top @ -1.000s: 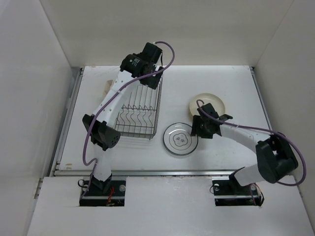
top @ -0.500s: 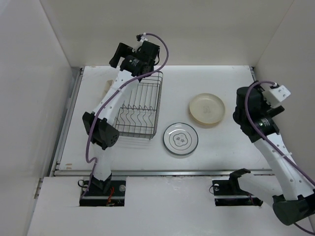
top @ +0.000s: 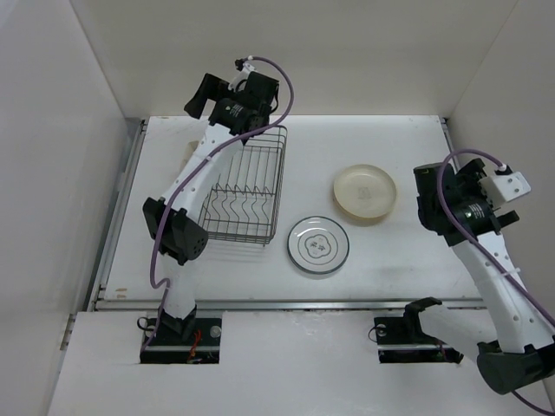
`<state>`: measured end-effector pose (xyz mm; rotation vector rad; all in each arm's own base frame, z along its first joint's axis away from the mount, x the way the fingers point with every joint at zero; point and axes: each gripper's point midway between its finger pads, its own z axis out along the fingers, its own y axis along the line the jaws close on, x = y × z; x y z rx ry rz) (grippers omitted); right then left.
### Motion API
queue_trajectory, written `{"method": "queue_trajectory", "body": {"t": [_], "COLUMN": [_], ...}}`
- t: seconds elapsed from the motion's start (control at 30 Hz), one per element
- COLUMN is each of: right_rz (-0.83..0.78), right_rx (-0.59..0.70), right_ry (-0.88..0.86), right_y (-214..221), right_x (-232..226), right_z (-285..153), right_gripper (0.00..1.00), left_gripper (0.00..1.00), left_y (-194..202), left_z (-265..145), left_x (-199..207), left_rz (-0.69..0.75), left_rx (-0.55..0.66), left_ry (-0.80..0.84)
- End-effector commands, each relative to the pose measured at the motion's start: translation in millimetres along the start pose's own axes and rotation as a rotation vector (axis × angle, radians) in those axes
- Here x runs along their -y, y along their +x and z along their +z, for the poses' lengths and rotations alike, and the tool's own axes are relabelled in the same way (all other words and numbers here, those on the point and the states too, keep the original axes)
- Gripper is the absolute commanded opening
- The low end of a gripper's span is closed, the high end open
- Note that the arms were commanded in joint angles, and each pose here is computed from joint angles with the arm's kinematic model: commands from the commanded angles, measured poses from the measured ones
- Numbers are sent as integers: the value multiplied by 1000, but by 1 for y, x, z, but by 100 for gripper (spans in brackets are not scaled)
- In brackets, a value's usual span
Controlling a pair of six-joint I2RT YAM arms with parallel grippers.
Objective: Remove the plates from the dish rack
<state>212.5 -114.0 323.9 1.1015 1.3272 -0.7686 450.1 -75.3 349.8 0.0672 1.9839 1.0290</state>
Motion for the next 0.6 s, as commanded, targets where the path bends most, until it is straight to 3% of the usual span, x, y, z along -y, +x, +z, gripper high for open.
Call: {"method": "queue_trajectory", "body": {"t": [0.0, 0.4, 0.57], "right_rz": [69, 105, 100], "right_rx": [245, 7, -48], "right_ry": [134, -41, -99], "right_y": [-61, -54, -60], "right_x": [32, -9, -3], "right_z": [2, -9, -15], "right_gripper": [100, 100, 100], "left_gripper": [100, 100, 100], "left_y": [-1, 35, 58], "left_z": [-12, -37, -48], "left_x": [-30, -72, -75], "left_rz": [-37, -48, -55], "left_rx": [29, -2, -33], "left_ry": [-23, 109, 168]}}
